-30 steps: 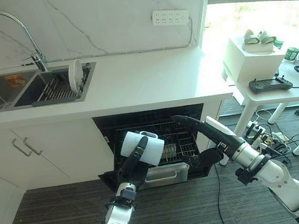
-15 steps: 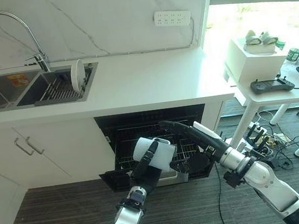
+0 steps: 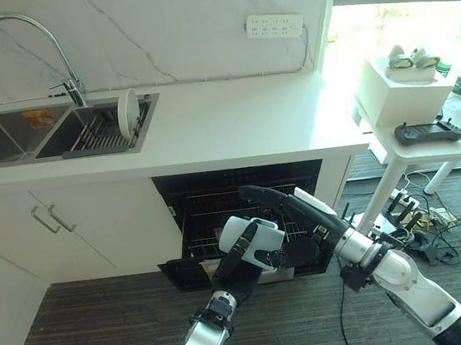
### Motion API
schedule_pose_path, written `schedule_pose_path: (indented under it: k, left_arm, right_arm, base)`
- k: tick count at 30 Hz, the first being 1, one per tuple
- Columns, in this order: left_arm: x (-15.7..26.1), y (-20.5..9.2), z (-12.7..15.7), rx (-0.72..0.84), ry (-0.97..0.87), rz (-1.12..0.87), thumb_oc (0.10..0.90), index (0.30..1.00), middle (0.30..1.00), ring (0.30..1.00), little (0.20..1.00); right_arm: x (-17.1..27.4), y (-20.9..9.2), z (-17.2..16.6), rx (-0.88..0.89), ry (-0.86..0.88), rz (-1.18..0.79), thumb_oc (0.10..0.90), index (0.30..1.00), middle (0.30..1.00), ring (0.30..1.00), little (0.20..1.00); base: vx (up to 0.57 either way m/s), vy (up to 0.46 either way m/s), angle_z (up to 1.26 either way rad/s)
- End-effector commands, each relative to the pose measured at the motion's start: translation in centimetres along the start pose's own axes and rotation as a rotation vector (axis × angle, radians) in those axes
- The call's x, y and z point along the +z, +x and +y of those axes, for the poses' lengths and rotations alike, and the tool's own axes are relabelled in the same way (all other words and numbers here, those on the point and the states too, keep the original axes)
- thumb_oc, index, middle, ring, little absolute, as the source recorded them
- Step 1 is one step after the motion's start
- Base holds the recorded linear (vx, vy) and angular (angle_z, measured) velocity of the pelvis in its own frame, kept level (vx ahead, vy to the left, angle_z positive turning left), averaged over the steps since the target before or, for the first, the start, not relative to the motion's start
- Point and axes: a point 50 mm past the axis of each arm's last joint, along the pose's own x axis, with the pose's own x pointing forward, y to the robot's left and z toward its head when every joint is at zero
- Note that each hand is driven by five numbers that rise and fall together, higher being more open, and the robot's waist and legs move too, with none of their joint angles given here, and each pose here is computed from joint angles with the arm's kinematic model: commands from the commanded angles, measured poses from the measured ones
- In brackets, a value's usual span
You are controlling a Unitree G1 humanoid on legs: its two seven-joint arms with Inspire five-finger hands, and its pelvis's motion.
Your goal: Place the dishes in the dishwasher.
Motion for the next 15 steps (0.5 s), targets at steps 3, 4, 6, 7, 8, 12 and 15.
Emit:
schedule_pose_path:
  k: [3,4,6,7,8,12,15]
  left_arm:
    - [1.9,1.7,-6.0,-0.3,-0.018,-0.089,0.4,0.3,0.3,0.3,0.3]
    - [2.2,1.7,-6.1,-0.304,-0.02,-0.107,0.4,0.3,0.3,0.3,0.3]
    - [2.5,1.8,-6.2,-0.312,-0.022,-0.124,0.4,0.3,0.3,0.3,0.3]
    - [2.8,1.8,-6.3,-0.317,-0.02,-0.142,0.4,0.3,0.3,0.3,0.3]
    - [2.9,1.8,-6.4,-0.322,-0.019,-0.152,0.4,0.3,0.3,0.3,0.3]
    - [3.4,1.8,-6.7,-0.338,-0.01,-0.179,0.4,0.3,0.3,0.3,0.3]
    - [3.8,1.7,-7.0,-0.346,0.001,-0.205,0.4,0.3,0.3,0.3,0.3]
  right_arm:
    - [3.9,2.3,-1.5,-0.074,0.065,-0.262,0.8,0.9,0.9,0.9,0.9]
    - [3.7,2.2,-1.4,-0.076,0.071,-0.258,0.8,0.9,0.9,0.9,0.9]
    - [3.5,2.2,-1.3,-0.072,0.099,-0.254,0.8,0.9,0.9,0.9,0.9]
    - [3.4,2.2,-1.2,-0.069,0.107,-0.251,0.8,0.9,0.9,0.9,0.9]
    - [3.3,2.1,-1.0,-0.07,0.104,-0.248,0.8,0.9,0.9,0.9,0.9]
    - [3.1,2.0,-0.9,-0.074,0.076,-0.231,0.8,0.9,0.9,0.9,0.9]
    - [2.8,1.9,-0.9,-0.081,0.082,-0.219,0.8,0.9,0.9,0.9,0.9]
  base:
    - [0.0,0.0,0.0]
    - [0.0,0.0,0.0]
    - [0.0,0.0,0.0]
    - [0.0,0.0,0.0]
    - [0.0,0.0,0.0]
    - [0.0,0.0,0.0]
    - [0.0,0.0,0.0]
